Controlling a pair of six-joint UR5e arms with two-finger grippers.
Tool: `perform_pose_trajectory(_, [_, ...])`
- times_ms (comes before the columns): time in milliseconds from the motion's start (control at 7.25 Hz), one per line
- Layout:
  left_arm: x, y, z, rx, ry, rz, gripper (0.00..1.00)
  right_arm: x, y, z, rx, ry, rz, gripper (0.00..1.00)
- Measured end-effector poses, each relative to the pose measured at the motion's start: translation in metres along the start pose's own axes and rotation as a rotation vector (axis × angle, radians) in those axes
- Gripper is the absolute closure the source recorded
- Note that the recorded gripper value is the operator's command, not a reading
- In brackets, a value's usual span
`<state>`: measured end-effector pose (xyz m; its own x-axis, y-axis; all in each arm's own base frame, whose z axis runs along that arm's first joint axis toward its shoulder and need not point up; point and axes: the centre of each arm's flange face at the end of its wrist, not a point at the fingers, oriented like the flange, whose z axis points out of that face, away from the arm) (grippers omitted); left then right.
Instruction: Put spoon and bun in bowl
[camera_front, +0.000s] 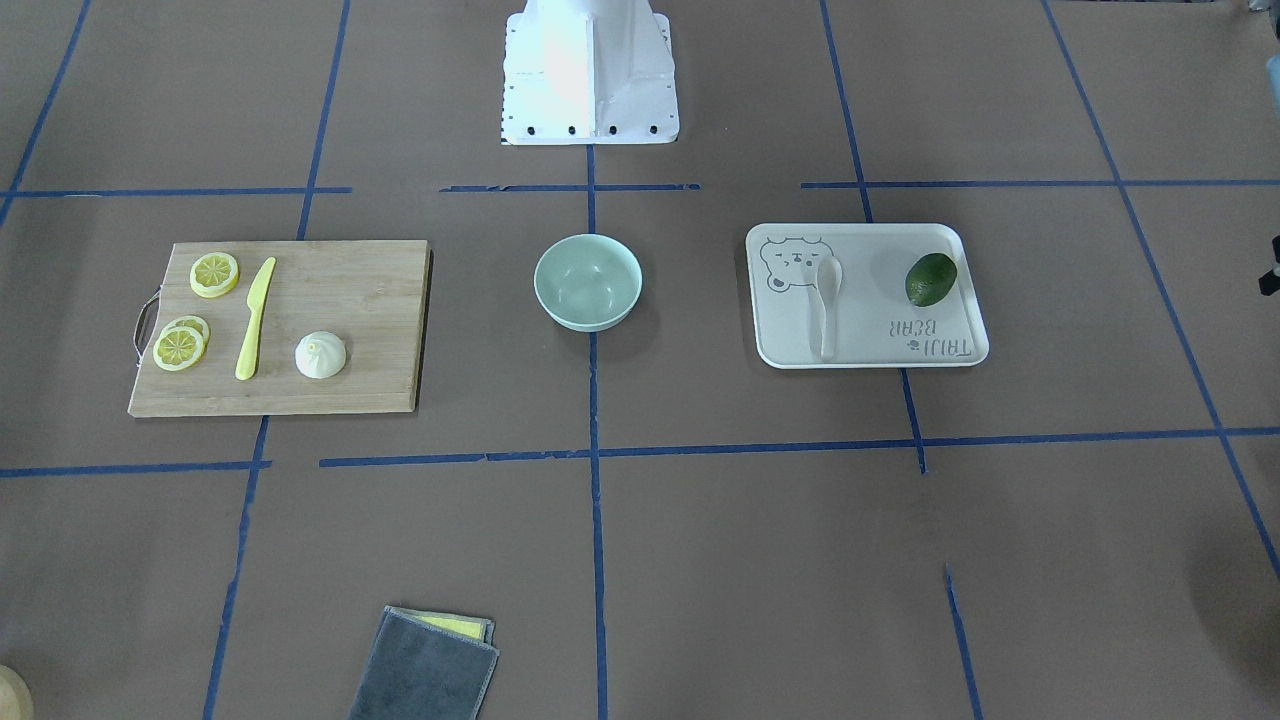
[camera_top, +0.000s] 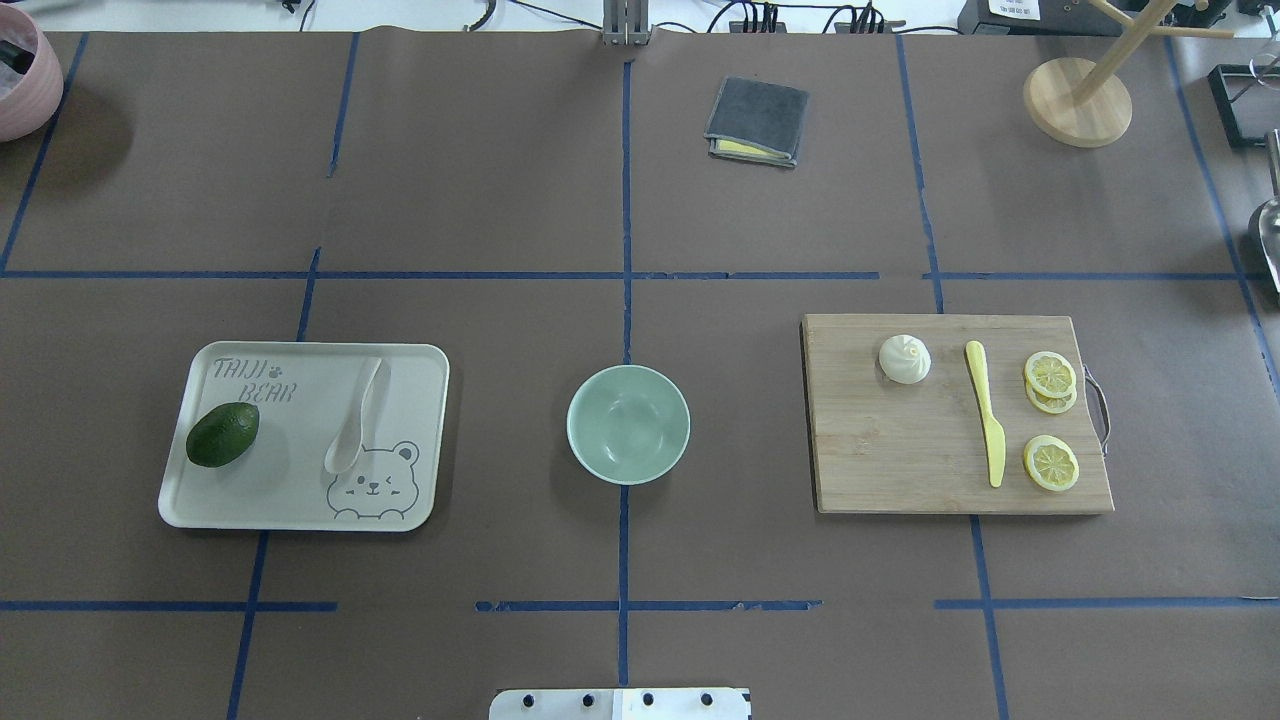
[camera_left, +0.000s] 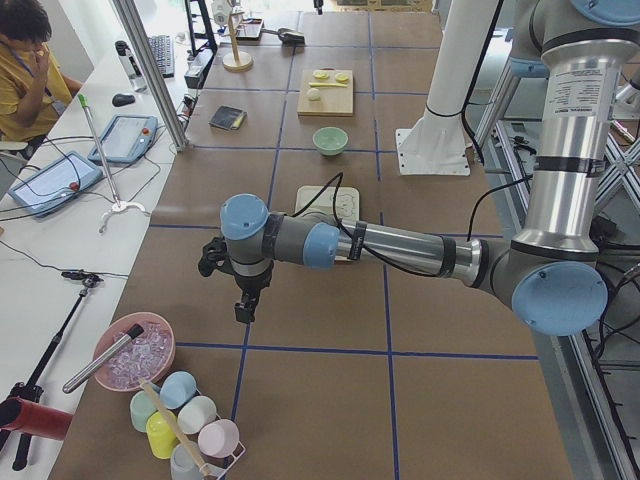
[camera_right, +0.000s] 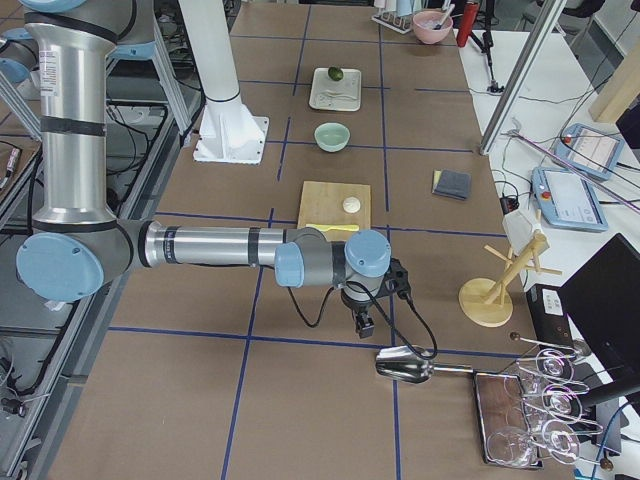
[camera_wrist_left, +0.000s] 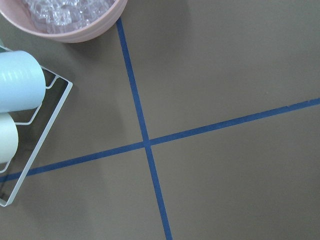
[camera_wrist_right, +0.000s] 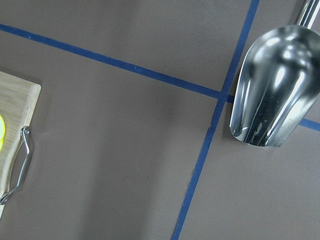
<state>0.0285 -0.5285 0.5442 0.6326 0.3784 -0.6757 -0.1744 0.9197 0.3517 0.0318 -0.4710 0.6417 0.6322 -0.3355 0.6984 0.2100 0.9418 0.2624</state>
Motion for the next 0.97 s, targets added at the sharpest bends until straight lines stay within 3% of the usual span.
perform_pose_trajectory(414, [0.184,-0.045,0.073,-0.033,0.092,-0.067,0.02,-0.001,0.012,0.005,0.022,-0.033,-0.022,0.00])
perform_pose_trajectory(690, [0.322,-0.066,0.125,-0.042,0.094,-0.147,0.04,-0.002,0.017,0.008,0.034,-0.037,-0.038,0.00])
perform_pose_trajectory(966, [0.373,-0.058,0.156,-0.068,0.091,-0.166,0.07,-0.003,0.018,0.012,0.032,-0.050,-0.038,0.00])
